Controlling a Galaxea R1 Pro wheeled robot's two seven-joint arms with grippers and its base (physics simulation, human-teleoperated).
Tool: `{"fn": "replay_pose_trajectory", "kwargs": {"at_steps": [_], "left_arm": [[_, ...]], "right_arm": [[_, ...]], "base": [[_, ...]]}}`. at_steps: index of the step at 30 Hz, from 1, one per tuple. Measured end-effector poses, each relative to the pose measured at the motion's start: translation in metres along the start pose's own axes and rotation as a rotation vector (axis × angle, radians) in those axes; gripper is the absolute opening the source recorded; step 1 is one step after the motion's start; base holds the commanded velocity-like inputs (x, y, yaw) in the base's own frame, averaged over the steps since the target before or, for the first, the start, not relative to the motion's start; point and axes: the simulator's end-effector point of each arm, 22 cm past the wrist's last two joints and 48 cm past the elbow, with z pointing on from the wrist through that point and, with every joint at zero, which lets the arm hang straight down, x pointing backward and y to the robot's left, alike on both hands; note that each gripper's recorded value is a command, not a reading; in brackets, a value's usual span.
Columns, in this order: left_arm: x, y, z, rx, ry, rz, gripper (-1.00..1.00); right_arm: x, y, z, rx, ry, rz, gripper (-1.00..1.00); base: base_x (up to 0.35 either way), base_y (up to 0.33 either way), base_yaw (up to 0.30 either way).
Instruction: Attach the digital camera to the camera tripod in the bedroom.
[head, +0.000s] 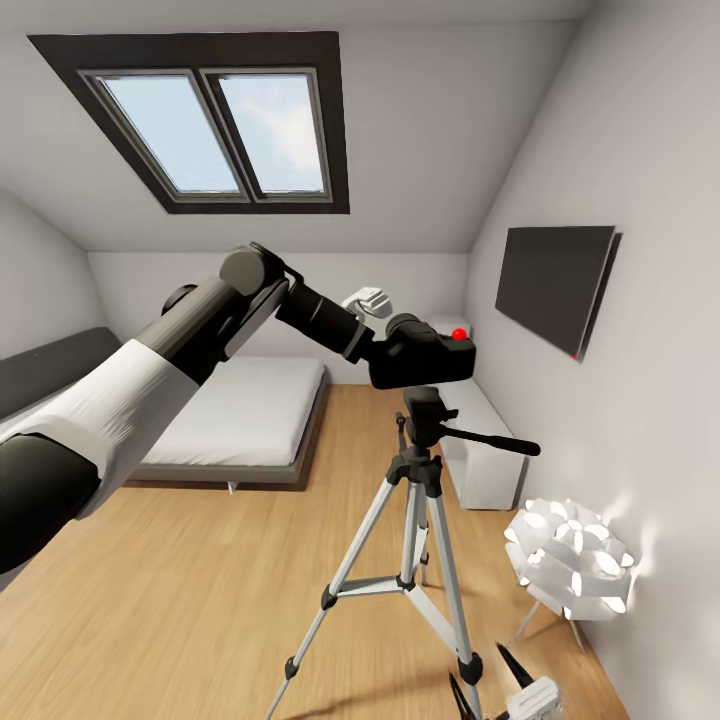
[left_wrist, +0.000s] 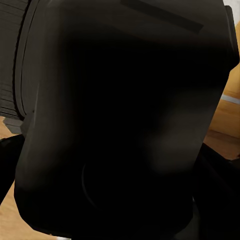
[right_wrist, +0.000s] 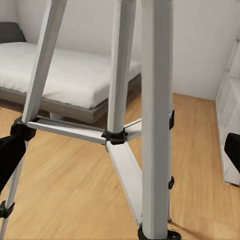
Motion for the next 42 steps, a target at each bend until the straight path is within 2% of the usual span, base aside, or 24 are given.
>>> {"fn": "replay_pose_trajectory", "kwargs": {"at_steps": [5,12,25,32,42], "left_arm": [[-0.001,-0.002,0.002,0.004,0.001,0.003,-1.0],[-0.002,-0.004,0.004,0.009,0.001,0.006,-1.0],[-0.003,-0.005,0.005,0.01,0.001,0.007,-1.0],[-0.003,-0.005,0.005,0.01,0.001,0.007,-1.0],[-0.003,-0.005,0.005,0.009,0.001,0.007,-1.0]], "right_arm": [[-0.011,0.005,0.011,-0.002,-0.021,0.01,1.0],[-0.012,0.005,0.027,-0.002,0.021,0.026,1.0],[-0.023,-0.003,0.061,0.003,0.047,0.033,1.0],[-0.028,-0.007,0.069,0.004,0.044,0.031,1.0],[-0.025,-0.01,0.082,0.005,0.089,0.04,1.0]], "base": [[0.0,0.0,0.0],[0.0,0.0,0.0],[0.0,0.0,0.0],[0.0,0.0,0.0],[0.0,0.0,0.0]]}}
